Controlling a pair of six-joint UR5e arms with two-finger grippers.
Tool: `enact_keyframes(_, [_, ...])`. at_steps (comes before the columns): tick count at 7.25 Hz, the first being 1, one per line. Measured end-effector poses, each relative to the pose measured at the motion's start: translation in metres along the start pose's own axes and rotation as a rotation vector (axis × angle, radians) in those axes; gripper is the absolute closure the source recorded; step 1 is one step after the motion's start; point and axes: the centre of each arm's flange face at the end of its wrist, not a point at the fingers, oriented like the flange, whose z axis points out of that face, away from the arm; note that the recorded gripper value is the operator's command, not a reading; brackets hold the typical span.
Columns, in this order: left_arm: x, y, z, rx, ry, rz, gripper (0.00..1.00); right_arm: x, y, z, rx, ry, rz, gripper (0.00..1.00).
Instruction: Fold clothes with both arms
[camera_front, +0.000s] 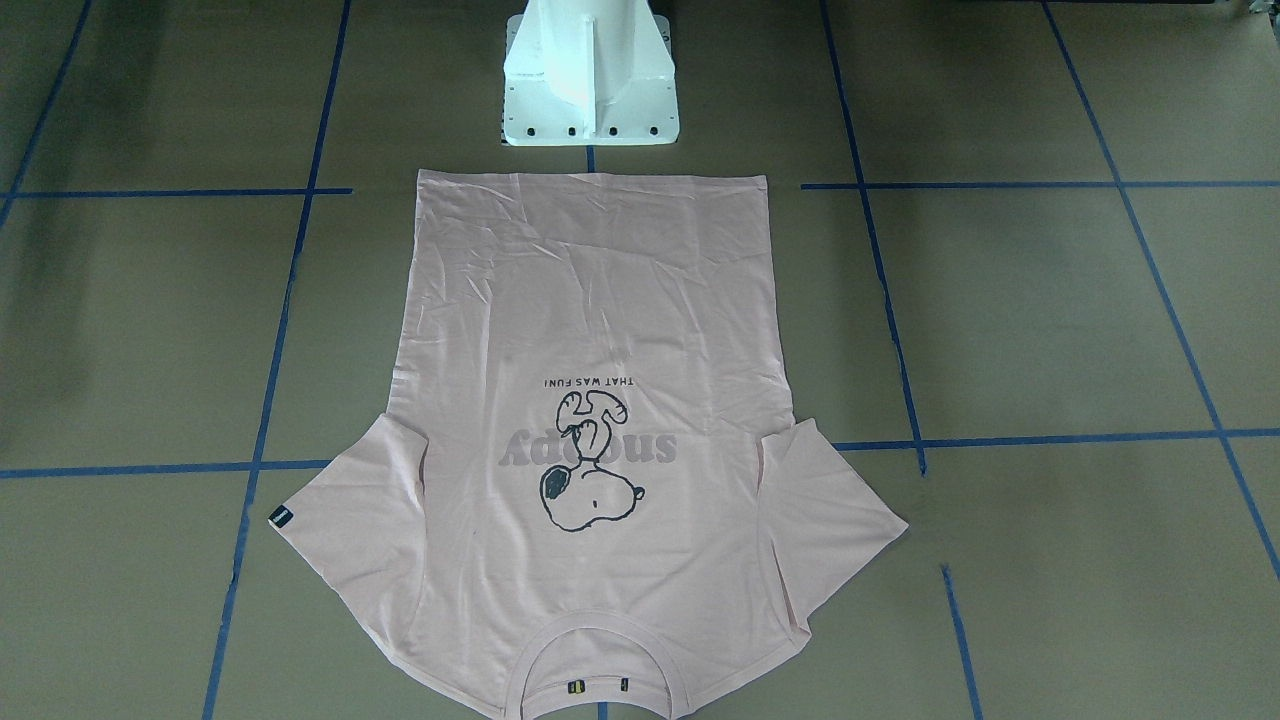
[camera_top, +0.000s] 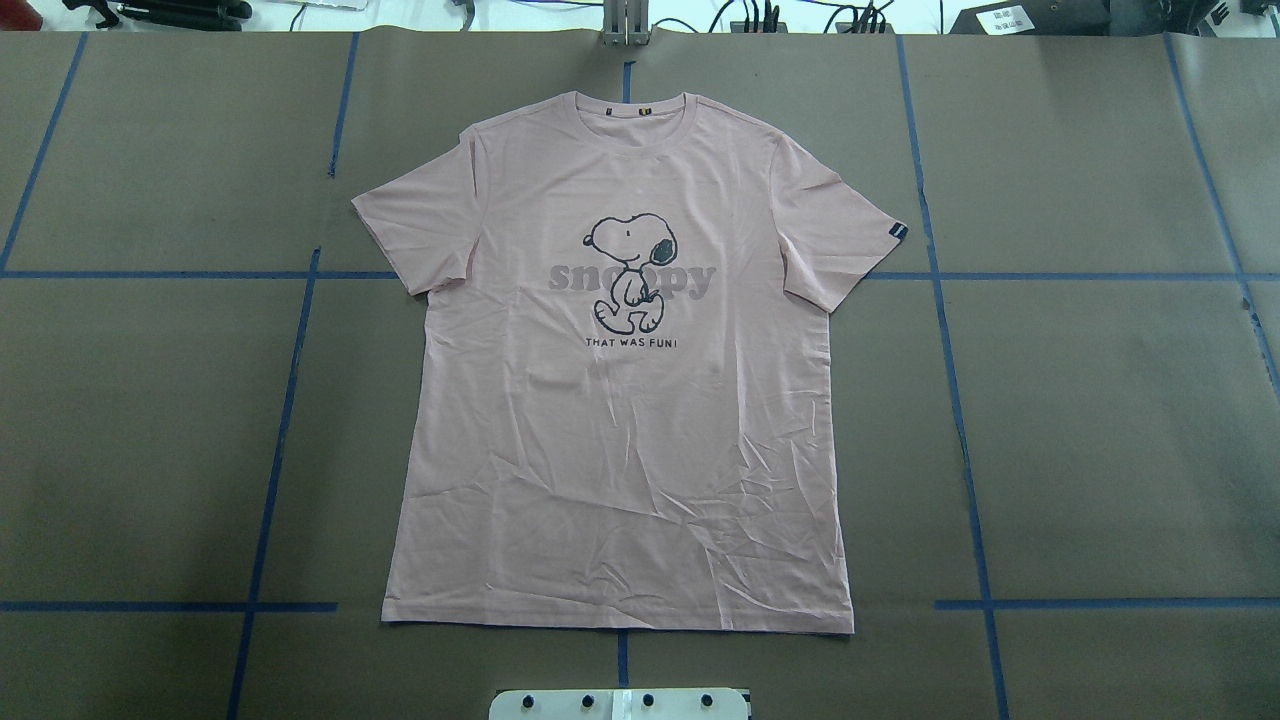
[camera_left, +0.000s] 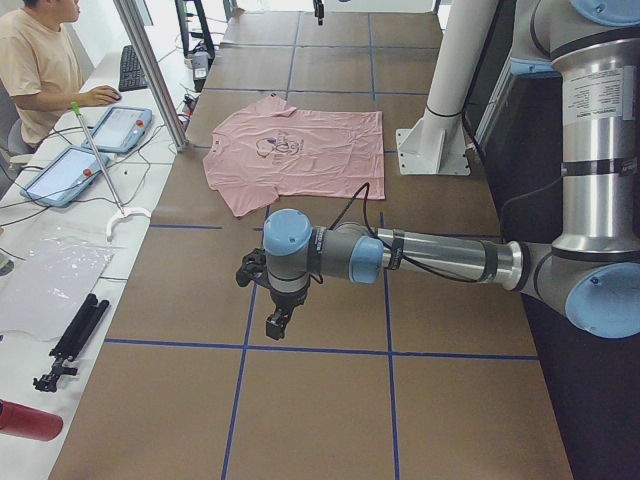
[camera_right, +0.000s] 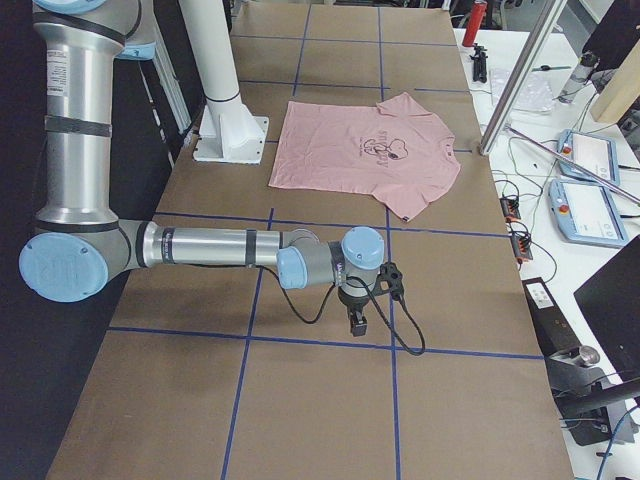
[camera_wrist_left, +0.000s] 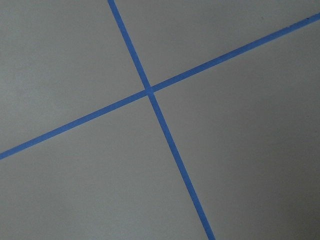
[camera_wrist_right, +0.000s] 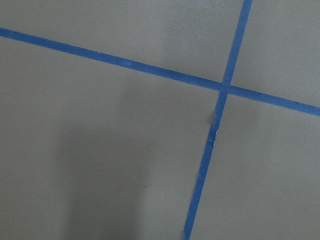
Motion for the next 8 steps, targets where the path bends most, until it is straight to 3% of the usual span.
enact_keyframes(3, [0.006, -0.002, -0.005, 0.009, 0.016, -0.001, 0.0, -0.012, -0.012, -0.013, 0.023, -0.012, -0.02, 0.0])
enact_keyframes(5, [0.005, 0.002, -0.003, 0.007, 0.021, -0.002, 0.0, -0.029, -0.024, -0.041, 0.03, -0.022, -0.007, 0.0])
enact_keyframes(8, [0.004, 0.001, -0.001, 0.007, 0.022, -0.005, 0.0, -0.045, -0.02, -0.061, 0.026, -0.023, 0.008, 0.0])
